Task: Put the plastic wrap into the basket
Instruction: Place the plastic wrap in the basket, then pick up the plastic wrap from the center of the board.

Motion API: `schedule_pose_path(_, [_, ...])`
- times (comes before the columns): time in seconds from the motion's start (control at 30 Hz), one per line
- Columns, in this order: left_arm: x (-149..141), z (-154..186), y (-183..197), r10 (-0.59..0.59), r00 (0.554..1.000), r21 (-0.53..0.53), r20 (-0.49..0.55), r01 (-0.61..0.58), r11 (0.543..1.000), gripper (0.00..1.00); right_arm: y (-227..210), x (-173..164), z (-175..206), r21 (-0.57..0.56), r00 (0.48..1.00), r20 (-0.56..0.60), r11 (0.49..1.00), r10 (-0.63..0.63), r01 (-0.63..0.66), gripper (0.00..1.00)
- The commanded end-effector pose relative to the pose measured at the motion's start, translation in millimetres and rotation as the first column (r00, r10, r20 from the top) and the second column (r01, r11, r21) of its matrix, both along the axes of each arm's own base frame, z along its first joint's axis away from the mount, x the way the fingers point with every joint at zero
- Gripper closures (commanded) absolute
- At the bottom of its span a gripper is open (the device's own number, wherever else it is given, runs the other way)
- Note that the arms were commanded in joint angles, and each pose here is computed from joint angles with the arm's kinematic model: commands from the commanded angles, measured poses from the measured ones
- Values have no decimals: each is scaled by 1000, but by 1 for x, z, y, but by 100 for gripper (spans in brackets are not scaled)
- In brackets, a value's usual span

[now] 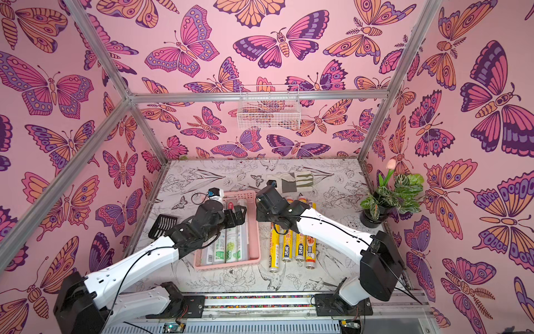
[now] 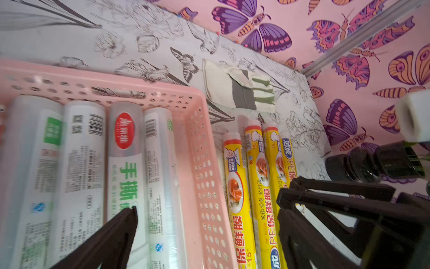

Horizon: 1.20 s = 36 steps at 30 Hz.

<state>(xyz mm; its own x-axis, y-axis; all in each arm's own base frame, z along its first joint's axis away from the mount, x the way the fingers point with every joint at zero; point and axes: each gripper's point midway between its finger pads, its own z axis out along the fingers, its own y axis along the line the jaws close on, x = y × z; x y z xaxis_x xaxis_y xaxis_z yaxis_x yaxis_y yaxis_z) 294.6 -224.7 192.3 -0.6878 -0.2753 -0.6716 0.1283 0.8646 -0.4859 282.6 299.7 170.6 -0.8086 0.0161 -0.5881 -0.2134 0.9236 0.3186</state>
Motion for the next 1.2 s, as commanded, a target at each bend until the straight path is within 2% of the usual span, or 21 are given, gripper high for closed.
schedule_pose_path(0.0, [-1, 7, -33, -147, 989, -59, -20, 146, 988, 0, -33, 5, -22, -90, 996, -14, 992, -88, 87, 49])
schedule_pose_path(0.17, [-1, -15, -65, -252, 961, -86, -117, 243, 966, 0, -46, -3, -48, -152, 991, -81, 984, -104, 91, 51])
schedule_pose_path(0.33, [-1, -26, -76, -274, 949, -97, -159, 261, 960, 0, -42, -10, -69, -169, 984, -164, 985, -75, 47, 52])
schedule_pose_path(0.5, [0, -36, -64, -203, 963, -79, -179, 192, 978, 0, -36, -16, -96, -192, 969, -241, 981, -56, 9, 51])
schedule_pose_path(0.7, [0, -36, -45, -125, 980, -49, -154, 119, 992, 0, -34, -21, -115, -224, 953, -300, 974, -46, -24, 50])
schedule_pose_path(1.17, [0, -38, -46, -129, 979, -44, -158, 124, 991, 0, -32, -23, -136, -254, 938, -345, 966, -42, -50, 49])
